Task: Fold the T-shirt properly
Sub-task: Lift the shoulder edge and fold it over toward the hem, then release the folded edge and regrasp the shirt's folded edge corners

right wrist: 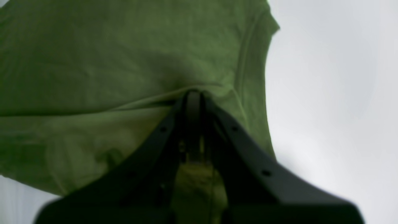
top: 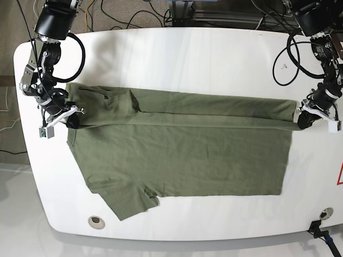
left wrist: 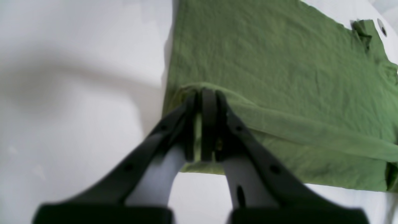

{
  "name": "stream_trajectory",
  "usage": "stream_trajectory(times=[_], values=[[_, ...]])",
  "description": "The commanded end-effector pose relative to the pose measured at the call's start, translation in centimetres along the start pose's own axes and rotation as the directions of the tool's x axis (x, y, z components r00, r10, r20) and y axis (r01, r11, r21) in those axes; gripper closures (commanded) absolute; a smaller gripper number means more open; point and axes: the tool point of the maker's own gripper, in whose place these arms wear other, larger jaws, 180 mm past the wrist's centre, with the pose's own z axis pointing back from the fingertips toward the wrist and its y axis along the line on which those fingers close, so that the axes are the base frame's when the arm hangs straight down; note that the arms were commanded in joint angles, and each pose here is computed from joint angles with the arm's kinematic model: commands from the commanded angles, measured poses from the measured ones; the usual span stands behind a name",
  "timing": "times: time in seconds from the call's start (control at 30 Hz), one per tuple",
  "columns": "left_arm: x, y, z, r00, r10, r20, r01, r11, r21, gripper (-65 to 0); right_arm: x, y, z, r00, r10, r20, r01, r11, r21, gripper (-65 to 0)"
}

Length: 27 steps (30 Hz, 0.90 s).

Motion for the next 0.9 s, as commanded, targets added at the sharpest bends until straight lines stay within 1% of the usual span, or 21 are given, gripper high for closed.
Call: stream_trajectory(times=[0.0,0.27,0.37,0.4,0.47,0.53,0.6,0.7,0.73,0.77,0.87], values=[[2.2,0.3,0.4,0.998,-0.022,0.057,0.022,1.0,0.009,0.0,1.7,-0.6,0.2,0.999,0.01,0.05,-0.009,1.0,-0.014,0.0],[1.8,0.5,-0.1,0.999,-0.027,0.04,0.026,1.0,0.016,0.0,1.4,-1.1,-0.2,0.999,-0.016,0.051,0.017,1.0,-0.017,0.0],[1.9,0.3,-0.1,0.998,-0.026,0.05,0.025,1.0,0.013,0.0,0.6,-1.1,-0.3,0.999,-0.016,0.033,0.017,1.0,-0.016,0.0],[1.9,0.3,0.0,0.998,-0.03,0.049,0.029,0.999,0.017,-2.1,0.5,-1.2,-0.3,0.999,-0.015,0.03,0.015,1.0,-0.018,-0.9],[2.0,0.4,-0.1,0.998,-0.031,0.049,0.03,0.999,0.018,-9.8,0.4,-1.3,-0.3,0.999,-0.013,0.029,0.014,1.0,-0.021,-5.6],[1.9,0.4,-0.1,0.999,-0.028,0.045,0.027,0.999,0.017,-16.1,0.5,-1.2,-0.3,0.999,-0.008,0.034,0.009,1.0,-0.018,-12.0],[1.9,0.5,-0.1,0.999,-0.026,0.043,0.025,1.0,0.018,-20.5,0.5,-1.2,-0.3,0.999,-0.007,0.039,0.008,1.0,-0.018,-18.2],[1.8,0.5,-0.1,0.999,-0.028,0.037,0.027,0.999,0.019,-25.1,0.9,-1.1,-0.2,0.999,0.001,0.049,-0.001,1.0,-0.015,-25.9],[1.8,0.7,-0.1,0.999,-0.029,0.036,0.028,0.999,0.023,-26.4,1.1,-1.1,-0.2,0.998,0.009,0.055,-0.008,1.0,-0.015,-27.4],[1.7,0.7,-0.1,0.999,-0.025,0.033,0.024,0.999,0.023,-27.6,1.4,-1.1,-0.1,0.998,0.008,0.063,-0.007,1.0,-0.017,-28.6],[1.7,0.7,-0.1,0.999,-0.024,0.028,0.023,1.0,0.021,-29.7,2.2,-1.1,0.3,0.996,0.012,0.088,-0.01,1.0,-0.019,-29.1]])
